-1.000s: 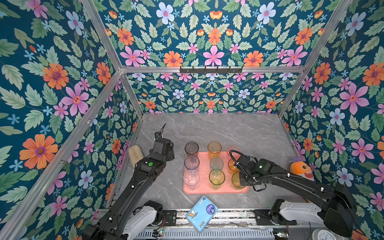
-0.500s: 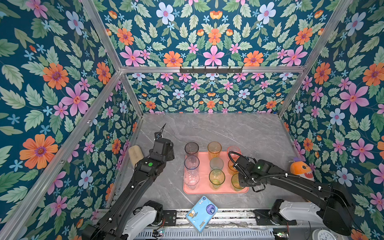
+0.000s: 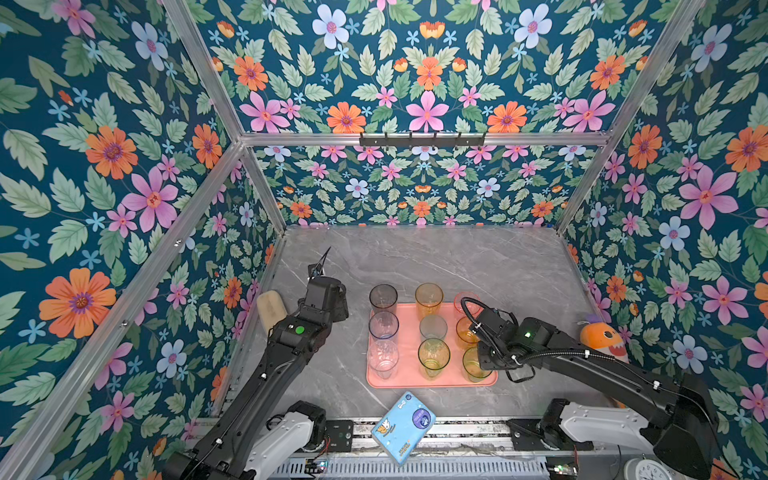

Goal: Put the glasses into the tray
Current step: 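Lower the green glass onto the tray corner beside the yellow glass, then open the right gripper and raise it away from the green glass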

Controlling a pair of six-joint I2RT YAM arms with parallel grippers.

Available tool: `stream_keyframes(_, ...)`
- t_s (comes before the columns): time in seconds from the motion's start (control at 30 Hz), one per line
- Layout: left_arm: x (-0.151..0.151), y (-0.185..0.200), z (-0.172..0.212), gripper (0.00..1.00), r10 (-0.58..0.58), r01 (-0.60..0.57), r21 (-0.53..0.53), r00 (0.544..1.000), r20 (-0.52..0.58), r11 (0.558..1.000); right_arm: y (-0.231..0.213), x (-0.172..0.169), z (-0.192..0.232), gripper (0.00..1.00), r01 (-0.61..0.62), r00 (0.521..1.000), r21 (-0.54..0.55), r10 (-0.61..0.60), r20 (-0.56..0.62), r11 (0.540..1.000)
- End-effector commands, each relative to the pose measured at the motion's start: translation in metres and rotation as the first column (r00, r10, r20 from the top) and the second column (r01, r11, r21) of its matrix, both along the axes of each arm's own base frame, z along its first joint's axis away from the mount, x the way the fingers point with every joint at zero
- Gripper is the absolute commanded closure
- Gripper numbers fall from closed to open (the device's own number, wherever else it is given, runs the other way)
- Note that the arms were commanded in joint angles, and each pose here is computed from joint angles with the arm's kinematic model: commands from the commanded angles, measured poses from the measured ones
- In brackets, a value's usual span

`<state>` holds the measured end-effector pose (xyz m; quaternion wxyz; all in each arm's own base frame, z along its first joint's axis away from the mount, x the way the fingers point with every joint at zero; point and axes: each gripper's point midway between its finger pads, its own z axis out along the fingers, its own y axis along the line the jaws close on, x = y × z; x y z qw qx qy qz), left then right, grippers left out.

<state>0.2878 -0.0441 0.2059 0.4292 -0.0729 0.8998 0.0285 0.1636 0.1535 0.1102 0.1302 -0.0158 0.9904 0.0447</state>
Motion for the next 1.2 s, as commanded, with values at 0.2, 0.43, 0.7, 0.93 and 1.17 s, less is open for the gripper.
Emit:
stream_keyframes(0.2,0.004,-0.006,0.012,0.27,0.003,0.0,-0.059,0.999,0.054,0.998,-0.006,0.004,0.045,0.54,-0.015,0.997,0.017,0.014,0.077,1.0)
stream_keyframes(0.43,0.013,-0.009,0.009,0.27,0.023,-0.015,-0.093,0.996,0.081,0.996,-0.013,0.02,0.09,0.49,-0.036,0.972,0.021,0.03,0.235,0.999)
stream_keyframes(0.7,0.023,0.001,0.027,0.27,0.092,-0.076,-0.09,0.978,0.185,0.993,-0.014,0.054,0.145,0.36,-0.087,0.856,0.017,0.066,0.513,0.996)
stream_keyframes(0.93,0.031,0.012,0.044,0.25,0.155,-0.14,-0.074,0.951,0.268,0.987,-0.017,0.089,0.187,0.26,-0.092,0.672,0.062,0.016,0.74,0.994)
stream_keyframes(1.17,0.035,0.024,0.064,0.14,0.207,-0.188,-0.085,0.883,0.422,0.978,-0.027,0.128,0.233,0.15,-0.056,0.447,0.108,-0.071,0.892,0.993)
